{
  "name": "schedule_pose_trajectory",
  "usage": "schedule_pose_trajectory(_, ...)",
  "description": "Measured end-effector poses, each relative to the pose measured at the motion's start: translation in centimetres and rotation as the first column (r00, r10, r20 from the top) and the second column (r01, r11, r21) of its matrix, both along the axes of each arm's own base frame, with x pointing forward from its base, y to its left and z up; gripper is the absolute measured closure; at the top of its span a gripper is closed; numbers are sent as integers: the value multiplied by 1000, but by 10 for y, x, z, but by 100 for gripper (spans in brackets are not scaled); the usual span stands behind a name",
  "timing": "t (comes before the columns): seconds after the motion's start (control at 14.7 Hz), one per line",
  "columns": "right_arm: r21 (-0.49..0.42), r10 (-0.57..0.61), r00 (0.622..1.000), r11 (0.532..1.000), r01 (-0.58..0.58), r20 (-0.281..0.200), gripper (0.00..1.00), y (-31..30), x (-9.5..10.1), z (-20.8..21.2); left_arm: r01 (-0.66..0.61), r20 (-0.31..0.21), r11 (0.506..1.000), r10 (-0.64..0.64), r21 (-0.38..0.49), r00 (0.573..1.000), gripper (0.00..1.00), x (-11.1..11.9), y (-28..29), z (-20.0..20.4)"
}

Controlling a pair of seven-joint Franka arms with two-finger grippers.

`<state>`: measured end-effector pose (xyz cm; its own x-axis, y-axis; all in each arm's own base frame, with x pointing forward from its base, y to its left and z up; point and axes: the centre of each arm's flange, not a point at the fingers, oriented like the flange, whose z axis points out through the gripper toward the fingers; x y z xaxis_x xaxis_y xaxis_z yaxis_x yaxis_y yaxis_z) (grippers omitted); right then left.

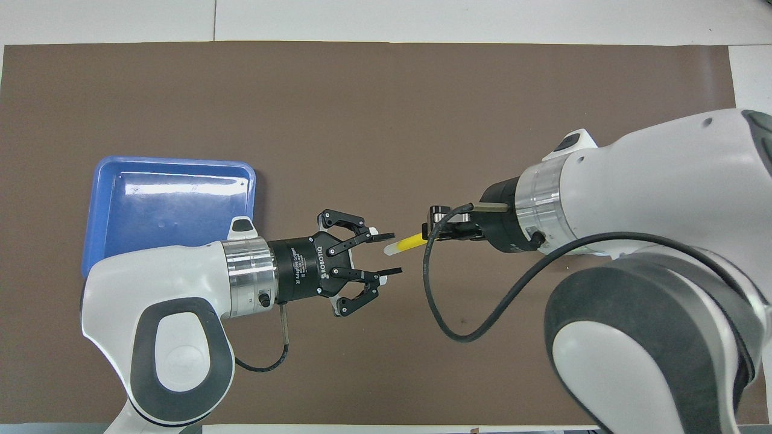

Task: Transfer and insert pens with both arms
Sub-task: 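Open the left gripper and carry the yellow pen toward the cup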

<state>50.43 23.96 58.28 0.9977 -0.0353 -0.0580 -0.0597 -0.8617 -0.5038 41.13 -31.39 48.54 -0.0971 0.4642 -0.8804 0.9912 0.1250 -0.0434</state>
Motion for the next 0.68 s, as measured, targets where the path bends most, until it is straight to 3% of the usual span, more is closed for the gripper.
schedule_pose_trajectory(0.27, -140, 24, 999, 990, -21, 24, 82, -42, 9, -6, -23, 4, 1000, 23, 6, 1000, 1, -1, 2, 1)
schedule_pose_trajectory(0.41, -225, 79, 996, 972, -69, 36, 82, -59, 9, -8, -7, 24, 999, 6, 38, 1000, 0, -1, 4, -1)
schedule_pose_trajectory(0.68, -367, 164, 986, 920, -139, 38, 82, -102, 5, -24, 89, 131, 966, -123, 243, 984, 0, 7, 20, -6)
